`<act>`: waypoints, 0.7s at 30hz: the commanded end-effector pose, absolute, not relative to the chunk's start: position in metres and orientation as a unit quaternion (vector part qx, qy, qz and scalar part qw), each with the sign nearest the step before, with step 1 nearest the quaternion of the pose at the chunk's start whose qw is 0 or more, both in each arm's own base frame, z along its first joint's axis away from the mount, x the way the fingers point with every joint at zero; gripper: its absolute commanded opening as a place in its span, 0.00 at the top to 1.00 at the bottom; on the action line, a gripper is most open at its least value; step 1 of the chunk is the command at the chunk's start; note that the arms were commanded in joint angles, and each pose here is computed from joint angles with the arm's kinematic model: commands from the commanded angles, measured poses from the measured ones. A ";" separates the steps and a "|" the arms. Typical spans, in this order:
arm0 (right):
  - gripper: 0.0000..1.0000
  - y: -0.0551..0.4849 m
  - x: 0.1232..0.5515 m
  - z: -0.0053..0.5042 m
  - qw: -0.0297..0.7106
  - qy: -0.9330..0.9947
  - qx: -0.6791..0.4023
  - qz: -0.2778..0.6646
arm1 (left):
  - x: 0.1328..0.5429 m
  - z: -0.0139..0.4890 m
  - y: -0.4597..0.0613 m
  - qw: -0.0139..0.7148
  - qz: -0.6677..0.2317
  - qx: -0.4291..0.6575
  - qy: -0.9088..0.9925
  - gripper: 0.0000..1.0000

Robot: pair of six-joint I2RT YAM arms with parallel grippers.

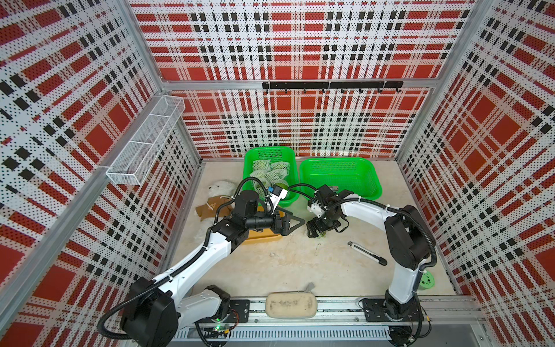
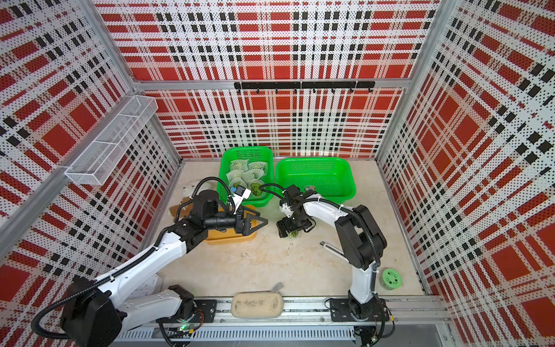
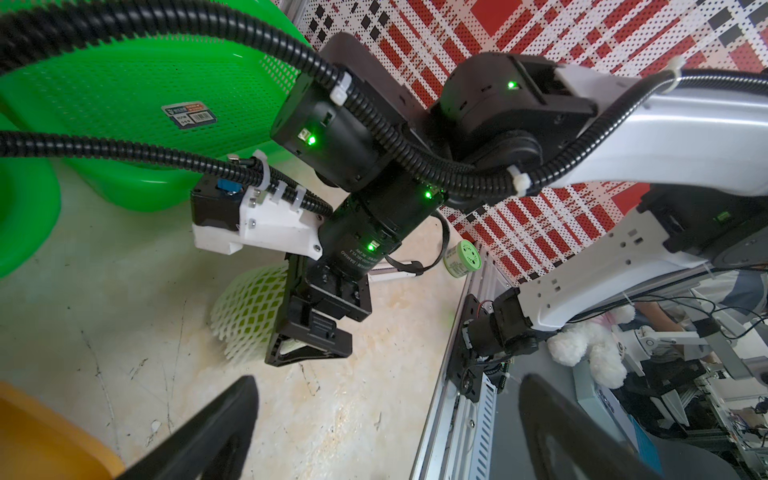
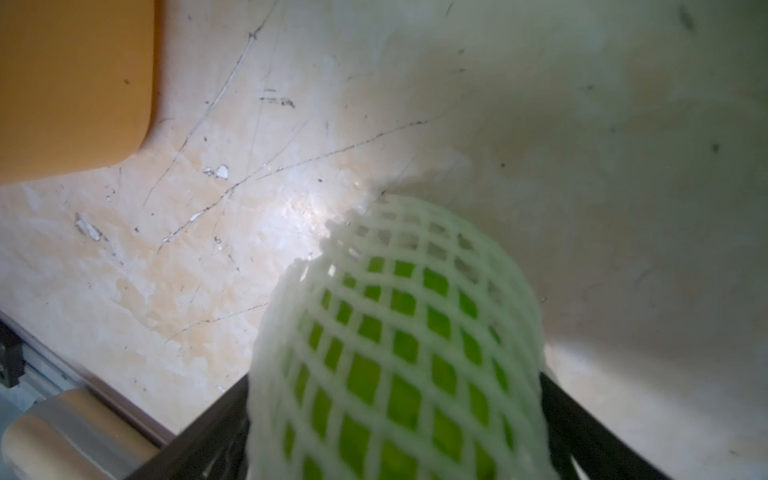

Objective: Sleeve custard apples in foam nets
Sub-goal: Pick up the custard apple from the center of the board.

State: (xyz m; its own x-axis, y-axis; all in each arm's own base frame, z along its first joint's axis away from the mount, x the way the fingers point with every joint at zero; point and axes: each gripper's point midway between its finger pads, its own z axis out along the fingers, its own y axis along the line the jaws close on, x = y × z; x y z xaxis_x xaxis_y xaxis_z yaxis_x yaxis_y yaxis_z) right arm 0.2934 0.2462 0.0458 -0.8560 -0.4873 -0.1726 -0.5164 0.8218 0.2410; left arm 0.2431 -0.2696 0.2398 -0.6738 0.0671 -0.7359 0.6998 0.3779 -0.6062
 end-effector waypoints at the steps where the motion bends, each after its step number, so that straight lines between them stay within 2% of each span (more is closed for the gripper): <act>1: 0.16 0.255 0.313 0.065 0.119 0.943 -0.274 0.145 | 0.244 0.244 -0.271 0.321 -0.490 0.254 0.769 0.01; 4: 0.31 0.254 0.311 0.071 0.131 0.941 -0.275 0.148 | 0.244 0.241 -0.270 0.320 -0.485 0.254 0.773 0.01; 7: 0.40 0.252 0.306 0.078 0.139 0.939 -0.276 0.154 | 0.244 0.234 -0.272 0.314 -0.482 0.253 0.778 0.01; 13: 0.44 0.270 0.287 0.123 0.185 0.899 -0.316 0.239 | 0.248 0.210 -0.283 0.294 -0.463 0.249 0.798 0.01; 17: 0.45 0.282 0.265 0.162 0.225 0.853 -0.354 0.311 | 0.254 0.180 -0.278 0.252 -0.421 0.225 0.842 0.01; 21: 0.44 0.286 0.254 0.181 0.235 0.835 -0.371 0.331 | 0.251 0.188 -0.283 0.259 -0.420 0.228 0.839 0.01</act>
